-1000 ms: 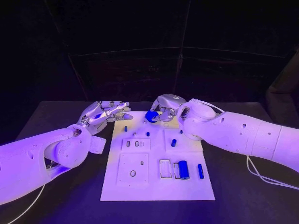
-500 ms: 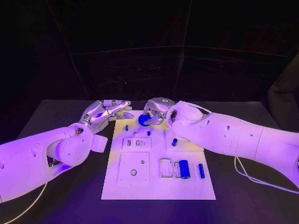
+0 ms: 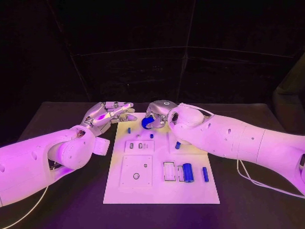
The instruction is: Assemble the parts on the task board
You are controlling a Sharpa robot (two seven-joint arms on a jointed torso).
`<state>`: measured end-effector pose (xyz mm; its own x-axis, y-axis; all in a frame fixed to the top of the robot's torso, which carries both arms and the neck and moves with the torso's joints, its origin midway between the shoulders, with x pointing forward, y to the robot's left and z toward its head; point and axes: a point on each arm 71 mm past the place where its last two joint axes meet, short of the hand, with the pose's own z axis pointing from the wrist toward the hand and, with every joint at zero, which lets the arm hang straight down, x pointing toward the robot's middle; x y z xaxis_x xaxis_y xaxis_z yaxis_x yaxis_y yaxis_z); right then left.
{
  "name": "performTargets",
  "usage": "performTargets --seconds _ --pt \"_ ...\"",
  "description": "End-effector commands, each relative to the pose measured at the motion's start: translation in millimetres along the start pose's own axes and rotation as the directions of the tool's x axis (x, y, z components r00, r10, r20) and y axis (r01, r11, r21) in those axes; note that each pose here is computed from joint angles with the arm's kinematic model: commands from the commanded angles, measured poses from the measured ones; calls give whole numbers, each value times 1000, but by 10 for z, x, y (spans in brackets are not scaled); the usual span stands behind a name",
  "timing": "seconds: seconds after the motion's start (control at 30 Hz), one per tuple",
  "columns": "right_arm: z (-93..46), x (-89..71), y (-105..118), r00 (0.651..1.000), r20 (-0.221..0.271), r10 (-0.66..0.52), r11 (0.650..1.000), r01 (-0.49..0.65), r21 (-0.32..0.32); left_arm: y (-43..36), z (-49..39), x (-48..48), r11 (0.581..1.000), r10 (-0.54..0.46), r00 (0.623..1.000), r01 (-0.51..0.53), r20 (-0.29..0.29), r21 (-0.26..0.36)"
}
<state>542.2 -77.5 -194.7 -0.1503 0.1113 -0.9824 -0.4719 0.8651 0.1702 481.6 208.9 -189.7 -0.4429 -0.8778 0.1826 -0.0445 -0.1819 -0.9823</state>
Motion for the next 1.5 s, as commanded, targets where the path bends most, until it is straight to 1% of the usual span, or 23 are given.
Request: performTargets --seconds 0.03,0.27,0.43,0.53,0.6,0.67,0.77,0.83,0.9,1.0,1.07,1.1,1.2,1.33,1.5 --pt "6 -6 -32 1000 3 -25 999 25 41 -12 6 10 1000 -5 1000 5 -6 4" --pt "6 -7 -37 1000 7 -13 999 13 47 -11 6 10 1000 -6 1000 6 -10 1" --pt "-6 10 -52 1000 -20 -7 999 8 50 -13 3 11 1000 3 1000 -3 -14 2" --pt "-25 3 -77 1000 -17 2 999 -1 51 -14 1 9 1000 5 1000 -5 -15 3" --pt "-51 -27 -108 1000 17 23 999 -24 46 -15 -1 6 1000 6 1000 -6 -14 3" --pt "-89 -77 -150 995 77 70 997 -73 31 -16 -4 0 1000 7 1000 -7 -13 3" --pt "-167 -142 -226 980 143 141 990 -142 -1 -18 -7 -9 1000 7 1000 -7 -13 3" --pt "-242 -180 -305 967 170 190 982 -189 -21 -19 -10 -15 1000 8 1000 -8 -12 4" --pt "-342 -209 -426 954 176 244 970 -242 -35 -20 -13 -23 1000 8 1000 -8 -12 4" --pt "-493 -231 -643 937 155 314 949 -313 -31 -21 -15 -32 1000 9 1000 -9 -9 5" --pt "-583 -234 -795 924 132 359 933 -359 -24 -22 -16 -39 1000 10 1000 -10 -7 5" --pt "-667 -242 -944 911 115 396 918 -396 -22 -22 -17 -44 1000 11 1000 -11 -5 5" --pt "-807 -264 -1201 897 107 430 902 -431 -12 -23 -17 -49 1000 12 1000 -12 -3 7" --pt "-941 -284 -1453 884 108 455 888 -459 12 -21 -11 -47 1000 12 1000 -12 -3 8" --pt "-1033 -289 -1633 870 117 478 873 -485 39 -16 -2 -38 1000 11 1000 -11 -5 9"
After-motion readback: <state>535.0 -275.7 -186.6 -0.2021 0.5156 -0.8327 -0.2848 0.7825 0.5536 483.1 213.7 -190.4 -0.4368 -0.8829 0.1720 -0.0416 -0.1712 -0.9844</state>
